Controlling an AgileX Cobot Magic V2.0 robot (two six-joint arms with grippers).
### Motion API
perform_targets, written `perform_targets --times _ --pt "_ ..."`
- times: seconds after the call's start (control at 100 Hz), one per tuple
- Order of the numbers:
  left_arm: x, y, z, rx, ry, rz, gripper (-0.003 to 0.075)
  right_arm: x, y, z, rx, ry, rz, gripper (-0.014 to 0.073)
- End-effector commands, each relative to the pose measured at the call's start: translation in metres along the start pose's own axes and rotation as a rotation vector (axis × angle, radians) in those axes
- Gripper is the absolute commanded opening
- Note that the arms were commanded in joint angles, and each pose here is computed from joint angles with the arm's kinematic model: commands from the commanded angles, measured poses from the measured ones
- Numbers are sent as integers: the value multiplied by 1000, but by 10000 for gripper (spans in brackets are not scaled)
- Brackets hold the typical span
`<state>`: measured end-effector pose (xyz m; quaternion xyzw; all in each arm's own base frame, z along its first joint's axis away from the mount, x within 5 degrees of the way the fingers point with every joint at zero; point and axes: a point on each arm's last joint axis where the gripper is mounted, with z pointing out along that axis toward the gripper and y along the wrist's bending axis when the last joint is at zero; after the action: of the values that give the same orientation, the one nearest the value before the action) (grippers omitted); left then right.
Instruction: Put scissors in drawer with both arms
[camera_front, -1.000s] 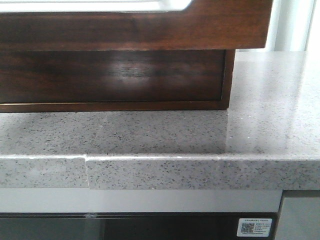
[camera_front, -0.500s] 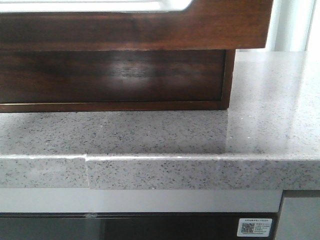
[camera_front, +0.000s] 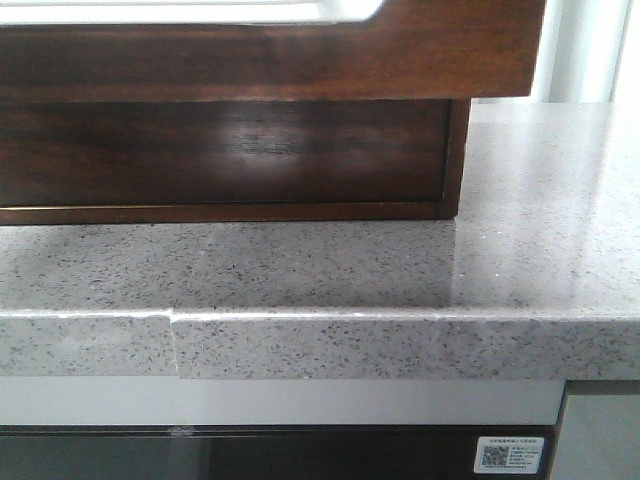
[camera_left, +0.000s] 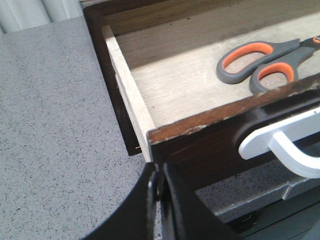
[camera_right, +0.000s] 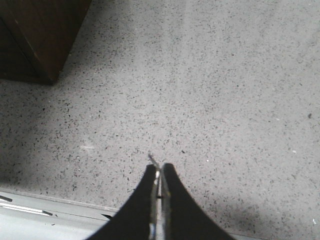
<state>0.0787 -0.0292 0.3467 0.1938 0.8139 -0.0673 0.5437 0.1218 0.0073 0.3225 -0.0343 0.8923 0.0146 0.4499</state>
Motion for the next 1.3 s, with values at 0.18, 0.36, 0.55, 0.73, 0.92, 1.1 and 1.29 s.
perform_targets --times 0.18,0.36,0.55,0.73,0.92,1.1,1.29 --pt "-15 1 -4 -8 -96 -25 -20 -11 -2 -6 16 -86 -6 -69" --pt "-14 2 -5 -20 -92 -27 -20 -11 -2 -6 16 -86 -6 -69" --pt "12 7 1 -137 -205 -84 -20 -11 -2 -6 16 -86 -6 -69" --pt "66 6 8 -246 -355 -131 -20 -11 -2 -6 16 -86 -6 -69" --pt "118 3 22 -284 -414 -174 -20 -11 -2 -6 16 -86 -6 -69" --pt "141 -1 30 -280 -486 -190 -20 -11 -2 -6 16 -86 -6 -69" --pt "138 -1 25 -287 -565 -214 -20 -12 -2 -6 16 -90 -6 -69"
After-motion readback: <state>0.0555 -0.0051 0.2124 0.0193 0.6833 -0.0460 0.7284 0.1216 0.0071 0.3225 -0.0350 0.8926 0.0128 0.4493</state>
